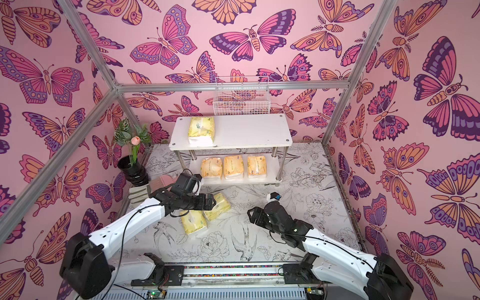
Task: Place the tissue boxes on the shelf by color
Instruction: Pick up the box of tissues from the center of the board.
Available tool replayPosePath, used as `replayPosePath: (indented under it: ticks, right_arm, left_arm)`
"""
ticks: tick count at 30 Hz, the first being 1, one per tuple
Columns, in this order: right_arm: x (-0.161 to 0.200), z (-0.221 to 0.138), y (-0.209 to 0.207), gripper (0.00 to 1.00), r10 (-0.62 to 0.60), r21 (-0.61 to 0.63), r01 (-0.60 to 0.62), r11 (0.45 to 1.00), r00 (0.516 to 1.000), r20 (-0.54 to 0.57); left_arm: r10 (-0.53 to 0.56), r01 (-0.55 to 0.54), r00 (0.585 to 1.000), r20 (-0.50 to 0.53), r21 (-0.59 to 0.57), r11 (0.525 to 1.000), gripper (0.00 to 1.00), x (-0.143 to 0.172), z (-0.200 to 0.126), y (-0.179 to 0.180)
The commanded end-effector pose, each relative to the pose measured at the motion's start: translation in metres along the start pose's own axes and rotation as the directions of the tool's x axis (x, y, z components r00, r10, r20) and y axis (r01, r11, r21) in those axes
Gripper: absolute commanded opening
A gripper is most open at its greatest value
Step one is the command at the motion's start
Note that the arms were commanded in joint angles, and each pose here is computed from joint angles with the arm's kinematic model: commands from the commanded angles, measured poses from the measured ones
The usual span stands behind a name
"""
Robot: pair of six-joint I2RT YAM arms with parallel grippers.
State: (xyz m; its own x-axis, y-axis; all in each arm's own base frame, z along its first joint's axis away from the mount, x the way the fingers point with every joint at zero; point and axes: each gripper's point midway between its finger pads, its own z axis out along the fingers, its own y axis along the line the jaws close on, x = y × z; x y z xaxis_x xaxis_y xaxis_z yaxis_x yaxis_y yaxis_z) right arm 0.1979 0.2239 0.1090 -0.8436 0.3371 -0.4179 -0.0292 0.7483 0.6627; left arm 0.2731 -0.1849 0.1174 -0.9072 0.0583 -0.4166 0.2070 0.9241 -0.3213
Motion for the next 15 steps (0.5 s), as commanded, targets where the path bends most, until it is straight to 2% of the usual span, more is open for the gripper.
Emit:
replayPosePath:
  ticks: [1,15]
  right_arm:
    - [-0.009,-0.004,0.002,0.82,0.027,-0.017,-0.026,1.0,0.998,0.06]
    - [-0.009,-0.018,-0.012,0.82,0.053,0.0,-0.053,0.999,0.994,0.094]
  left_arm:
    - [0.095,-0.094,0.995,0.034,-0.016,0.995,1.0,-0.016,0.008,-0.002]
    - [0.148,-0.151,0.988,-0.041,-0.108,0.983,1.0,-0.016,0.054,0.017]
